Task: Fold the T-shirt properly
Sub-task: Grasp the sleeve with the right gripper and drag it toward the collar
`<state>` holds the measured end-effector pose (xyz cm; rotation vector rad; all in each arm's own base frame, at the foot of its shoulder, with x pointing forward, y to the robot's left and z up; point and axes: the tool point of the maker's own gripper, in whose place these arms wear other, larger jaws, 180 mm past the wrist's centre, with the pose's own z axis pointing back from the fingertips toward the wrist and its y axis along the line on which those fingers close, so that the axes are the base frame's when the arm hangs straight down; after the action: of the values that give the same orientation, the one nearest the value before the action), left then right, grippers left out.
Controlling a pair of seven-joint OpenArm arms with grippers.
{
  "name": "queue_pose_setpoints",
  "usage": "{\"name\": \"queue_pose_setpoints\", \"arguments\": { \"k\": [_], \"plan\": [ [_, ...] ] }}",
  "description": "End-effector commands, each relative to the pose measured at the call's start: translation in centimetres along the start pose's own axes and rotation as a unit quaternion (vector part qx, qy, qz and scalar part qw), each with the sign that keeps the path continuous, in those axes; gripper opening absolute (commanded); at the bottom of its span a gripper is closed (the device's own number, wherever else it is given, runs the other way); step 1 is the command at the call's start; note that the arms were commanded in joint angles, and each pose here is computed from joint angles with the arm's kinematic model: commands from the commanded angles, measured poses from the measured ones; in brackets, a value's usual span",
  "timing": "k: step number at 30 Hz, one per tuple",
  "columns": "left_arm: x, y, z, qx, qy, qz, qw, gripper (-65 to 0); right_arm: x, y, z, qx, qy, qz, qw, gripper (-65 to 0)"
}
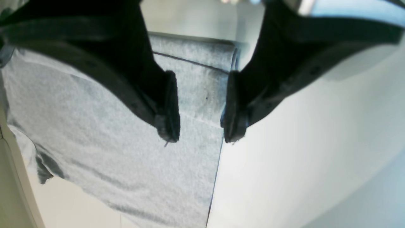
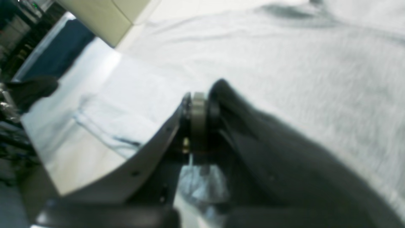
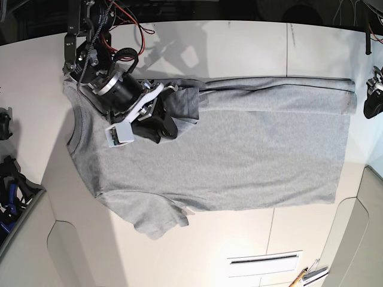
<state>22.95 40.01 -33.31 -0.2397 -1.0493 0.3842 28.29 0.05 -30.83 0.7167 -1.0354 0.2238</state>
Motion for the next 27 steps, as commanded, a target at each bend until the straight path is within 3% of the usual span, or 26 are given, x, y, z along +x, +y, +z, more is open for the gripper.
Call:
{"name": "queue_pose_setpoints", "arguments": {
  "k": [1,5,12,13,15,17,27],
  "plan": [
    [1.9,-0.3,0.3,-0.008,-0.022,-0.013,1.000,-38.3,2.0,0.3,-0.2,0.006,-0.031,0.013,0.9994,-65.0],
    [1.8,-0.3,0.3,-0.008,-0.020,-0.013,1.000,-38.3,2.7,-0.4,-0.6,-0.010,-0.028,0.043,0.9986,-65.0],
    [1.8,-0.3,0.3,-0.008,-0.020,-0.013,1.000,-38.3,2.7,-1.9,-0.5,-0.052,-0.025,0.051,0.9971,-65.0],
    [1.8,-0.3,0.3,-0.008,-0.020,-0.013,1.000,-38.3,2.7,-2.0,-0.5,-0.054,-0.023,0.053,0.9968,-62.1],
    [1.8,-0.3,0.3,-0.008,-0.020,-0.013,1.000,-38.3,2.8,-2.1,-0.5,-0.057,-0.026,0.058,0.9964,-43.1],
    [1.8,-0.3,0.3,-0.008,-0.020,-0.013,1.000,-38.3,3.2,-2.2,-0.4,-0.061,-0.035,0.065,0.9954,-32.4],
    [1.8,-0.3,0.3,-0.008,-0.019,-0.013,1.000,-38.3,7.4,-4.4,-1.1,-0.112,-0.055,0.127,0.9841,-31.9]
  ]
}}
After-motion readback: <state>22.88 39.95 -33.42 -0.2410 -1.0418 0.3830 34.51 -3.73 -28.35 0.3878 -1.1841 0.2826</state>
